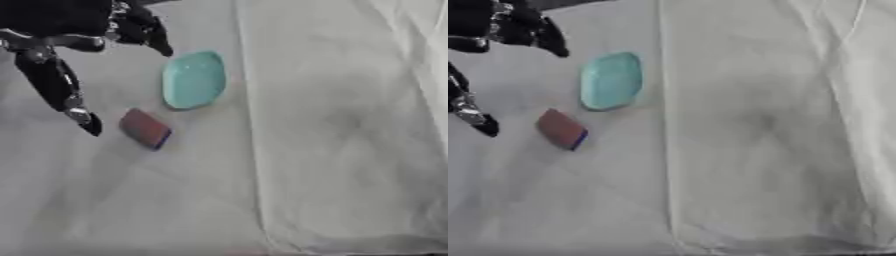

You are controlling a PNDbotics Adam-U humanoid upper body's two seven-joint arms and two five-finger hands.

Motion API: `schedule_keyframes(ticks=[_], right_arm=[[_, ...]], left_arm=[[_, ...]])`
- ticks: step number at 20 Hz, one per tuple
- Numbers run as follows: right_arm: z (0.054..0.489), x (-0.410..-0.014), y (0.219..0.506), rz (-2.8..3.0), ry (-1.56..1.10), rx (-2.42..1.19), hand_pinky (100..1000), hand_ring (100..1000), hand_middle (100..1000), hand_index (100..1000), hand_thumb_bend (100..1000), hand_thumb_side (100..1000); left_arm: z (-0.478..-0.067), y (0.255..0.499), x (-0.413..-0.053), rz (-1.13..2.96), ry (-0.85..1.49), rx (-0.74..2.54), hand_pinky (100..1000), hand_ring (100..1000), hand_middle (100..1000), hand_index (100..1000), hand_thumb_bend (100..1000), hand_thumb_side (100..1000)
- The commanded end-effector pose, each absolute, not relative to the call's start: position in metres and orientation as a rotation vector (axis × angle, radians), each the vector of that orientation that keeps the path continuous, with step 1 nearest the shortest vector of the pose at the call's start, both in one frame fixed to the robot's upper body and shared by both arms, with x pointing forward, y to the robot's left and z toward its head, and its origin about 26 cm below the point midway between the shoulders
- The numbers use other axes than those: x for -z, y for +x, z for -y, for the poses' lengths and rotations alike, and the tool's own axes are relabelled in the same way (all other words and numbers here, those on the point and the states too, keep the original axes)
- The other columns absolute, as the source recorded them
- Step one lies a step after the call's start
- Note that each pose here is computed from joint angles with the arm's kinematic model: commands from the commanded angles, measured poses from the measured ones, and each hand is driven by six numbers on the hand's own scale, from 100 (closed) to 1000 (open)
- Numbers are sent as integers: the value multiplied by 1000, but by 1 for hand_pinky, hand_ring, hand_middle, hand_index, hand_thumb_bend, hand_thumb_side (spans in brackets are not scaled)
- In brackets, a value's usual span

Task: Pick up objects on the table and place them in the box.

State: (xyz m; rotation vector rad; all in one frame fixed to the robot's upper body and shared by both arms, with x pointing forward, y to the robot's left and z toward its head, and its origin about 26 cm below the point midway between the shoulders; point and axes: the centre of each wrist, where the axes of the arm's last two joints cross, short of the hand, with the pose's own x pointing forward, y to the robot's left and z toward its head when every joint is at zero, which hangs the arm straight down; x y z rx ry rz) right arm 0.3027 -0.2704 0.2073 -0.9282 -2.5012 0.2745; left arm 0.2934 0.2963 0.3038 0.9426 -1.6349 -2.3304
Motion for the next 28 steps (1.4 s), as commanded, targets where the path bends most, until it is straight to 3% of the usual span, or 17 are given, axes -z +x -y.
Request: schedule_keyframes(ticks=[1, 10, 14, 28], right_arm=[[272, -214, 300, 2526, -943, -276, 410, 501, 592, 681, 100, 577], [272, -217, 300, 2534, -946, -242, 408, 496, 593, 681, 100, 575], [272, -217, 301, 2536, -949, -231, 407, 495, 593, 681, 100, 572], [274, -216, 300, 2521, -949, -232, 404, 495, 592, 682, 100, 567]], left_arm=[[-292, 292, -309, 1645, 942, 2314, 442, 590, 626, 813, 1000, 457], [-278, 305, -290, 1737, 887, 2103, 345, 552, 604, 815, 971, 473], [-281, 309, -283, 1641, 868, 2111, 355, 535, 585, 776, 970, 476], [-298, 300, -284, 1433, 862, 2176, 391, 544, 605, 779, 975, 481]])
